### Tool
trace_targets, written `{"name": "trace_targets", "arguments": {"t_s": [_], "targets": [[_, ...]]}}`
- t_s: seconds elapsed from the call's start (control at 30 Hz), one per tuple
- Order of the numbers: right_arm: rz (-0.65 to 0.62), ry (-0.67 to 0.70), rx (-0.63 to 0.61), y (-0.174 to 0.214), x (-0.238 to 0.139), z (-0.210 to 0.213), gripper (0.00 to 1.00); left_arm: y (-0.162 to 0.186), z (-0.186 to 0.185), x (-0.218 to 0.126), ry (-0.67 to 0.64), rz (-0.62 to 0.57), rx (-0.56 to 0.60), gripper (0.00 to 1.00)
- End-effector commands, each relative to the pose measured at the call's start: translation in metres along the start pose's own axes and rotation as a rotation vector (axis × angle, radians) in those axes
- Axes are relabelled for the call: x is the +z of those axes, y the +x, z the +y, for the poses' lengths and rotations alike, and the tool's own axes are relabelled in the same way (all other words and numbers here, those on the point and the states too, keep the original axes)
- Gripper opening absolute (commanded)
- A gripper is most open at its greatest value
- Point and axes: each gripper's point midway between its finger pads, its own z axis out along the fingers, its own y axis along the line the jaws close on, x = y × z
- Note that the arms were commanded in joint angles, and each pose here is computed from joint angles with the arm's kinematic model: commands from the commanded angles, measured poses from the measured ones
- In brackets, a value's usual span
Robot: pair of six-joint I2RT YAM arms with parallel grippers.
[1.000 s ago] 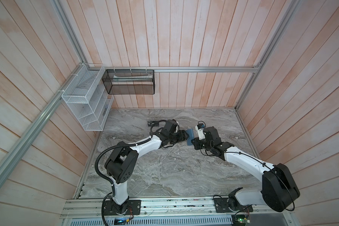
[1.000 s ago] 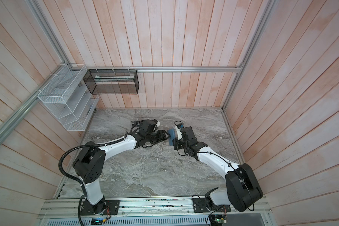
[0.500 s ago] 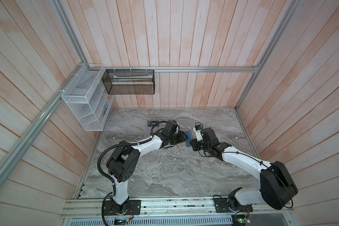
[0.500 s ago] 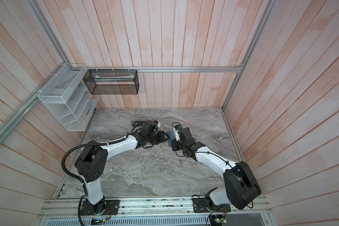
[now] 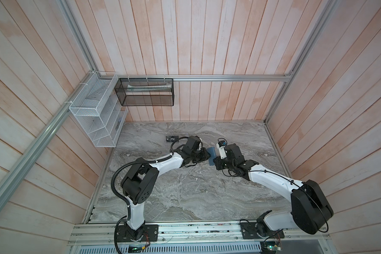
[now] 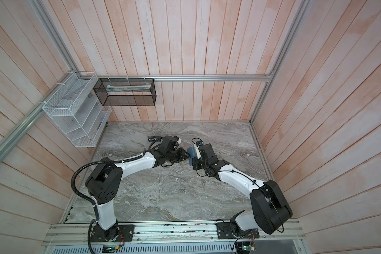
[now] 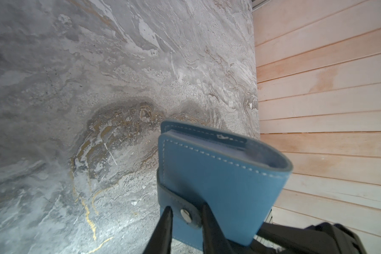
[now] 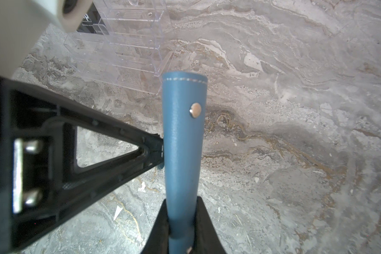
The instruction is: Take the credit cards out of the card holder
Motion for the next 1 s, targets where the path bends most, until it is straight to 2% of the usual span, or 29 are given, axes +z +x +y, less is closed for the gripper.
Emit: {"name": "trace_targets", "arguments": {"t_s": [0.0, 0.4, 0.57, 0.97], "targets": [[-0.062, -0.016, -0.03, -0.0241, -0.0042, 0.0105, 0.0, 0.0087, 0.0092, 0.0097, -0.013, 0.027, 0.003, 0.2], [-0.07, -0.003, -0.043, -0.0274, -0.0047, 0.01, 0.0, 0.0114, 0.0149, 0.0099, -0.037, 0.036, 0.011, 0.11], [-0.075, -0.009, -0.043, -0.0291, -0.0055, 0.0112, 0.0, 0.0121, 0.0157, 0.0099, -0.044, 0.04, 0.018, 0.03], [-0.066, -0.035, -0.029, -0.0294, -0.0036, 0.0156, 0.0, 0.0115, 0.0147, 0.008, -0.044, 0.039, 0.034, 0.0]]}}
